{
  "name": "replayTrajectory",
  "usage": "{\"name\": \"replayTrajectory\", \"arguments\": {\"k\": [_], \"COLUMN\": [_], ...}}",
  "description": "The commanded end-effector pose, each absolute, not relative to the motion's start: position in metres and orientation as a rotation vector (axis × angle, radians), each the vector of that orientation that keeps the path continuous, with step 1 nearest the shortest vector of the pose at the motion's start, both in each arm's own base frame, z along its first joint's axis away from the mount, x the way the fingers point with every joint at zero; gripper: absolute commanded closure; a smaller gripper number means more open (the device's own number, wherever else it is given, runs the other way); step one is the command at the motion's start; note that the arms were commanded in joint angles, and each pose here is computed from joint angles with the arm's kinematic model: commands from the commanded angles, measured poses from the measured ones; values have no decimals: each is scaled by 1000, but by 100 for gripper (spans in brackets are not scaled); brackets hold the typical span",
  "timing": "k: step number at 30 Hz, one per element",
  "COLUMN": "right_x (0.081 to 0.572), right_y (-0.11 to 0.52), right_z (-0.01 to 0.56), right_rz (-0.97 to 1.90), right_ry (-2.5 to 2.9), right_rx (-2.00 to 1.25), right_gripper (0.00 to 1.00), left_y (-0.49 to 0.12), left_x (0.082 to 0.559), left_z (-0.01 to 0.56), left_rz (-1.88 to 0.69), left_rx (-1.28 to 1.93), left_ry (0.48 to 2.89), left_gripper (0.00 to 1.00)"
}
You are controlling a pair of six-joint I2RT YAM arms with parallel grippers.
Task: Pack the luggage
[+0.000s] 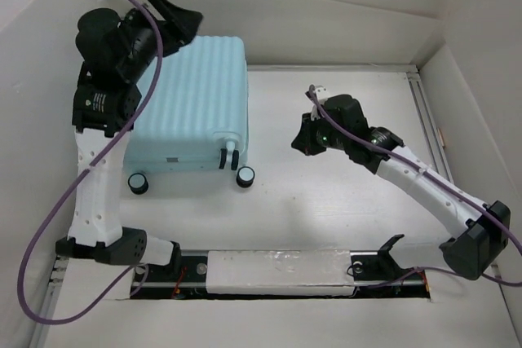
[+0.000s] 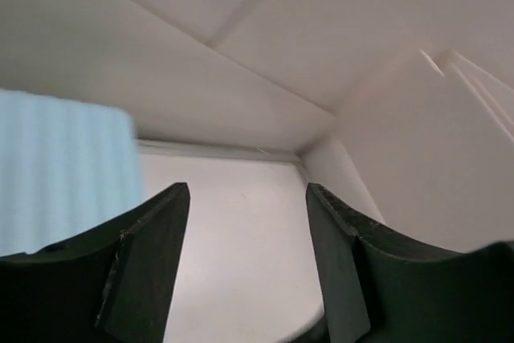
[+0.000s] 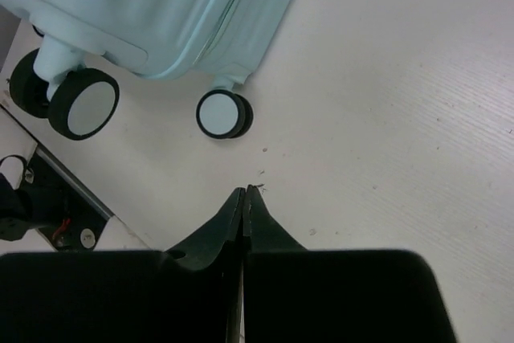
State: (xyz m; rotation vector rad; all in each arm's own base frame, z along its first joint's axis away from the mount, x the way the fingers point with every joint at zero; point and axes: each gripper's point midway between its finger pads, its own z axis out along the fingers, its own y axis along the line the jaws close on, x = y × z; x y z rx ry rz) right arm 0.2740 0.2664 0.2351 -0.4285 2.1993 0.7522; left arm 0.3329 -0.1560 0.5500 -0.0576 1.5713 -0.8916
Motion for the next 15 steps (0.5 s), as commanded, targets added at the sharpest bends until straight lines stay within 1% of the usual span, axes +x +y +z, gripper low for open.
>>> {"name": "replayTrajectory", "arguments": {"k": [1, 2, 3, 4, 5, 6, 7, 9, 10, 12, 13, 14, 15], "right_x": [289, 291, 294, 298, 304, 308, 315, 325, 337, 352, 362, 371, 376], "right_y": [268, 269, 271, 269, 270, 273, 273, 280, 284, 292, 298, 299, 303], "right_z": [267, 274, 274, 274, 279, 283, 287, 301, 294, 305, 293, 294, 292], "right_rz": [754, 757, 750, 737, 736, 738, 734, 760, 760, 778, 771, 775, 779], "right_ry": [2122, 2113, 2110, 2114, 2110, 2104, 2098, 2071, 2084, 2057, 2086, 2080, 2086], "right_rx": [-409, -408, -419, -418, -423, -422, -412, -415, -410, -397, -398, -374, -365], "right_gripper": [100, 100, 100, 100, 100, 100, 100, 100, 100, 100, 100, 100, 100], "left_y": [-58, -45, -13, -4, 34, 25, 60, 87, 111, 134, 144, 164, 172], "left_x": [387, 395, 411, 419, 437, 438, 451, 462, 472, 475, 477, 480, 480], "left_z": [515, 518, 502, 495, 477, 478, 459, 444, 424, 394, 393, 375, 367], "left_rz": [-491, -463, -398, -463, -446, -504, -478, -457, -423, -384, -377, -345, -323], "left_rx": [-518, -562, -645, -698, -778, -773, -874, -959, -1032, -1123, -1149, -1206, -1221], "left_ry": [1592, 1556, 1557, 1560, 1557, 1567, 1565, 1551, 1554, 1595, 1588, 1604, 1623], "left_gripper": [45, 52, 54, 56, 58, 60, 61, 63, 63, 63, 63, 63, 63]}}
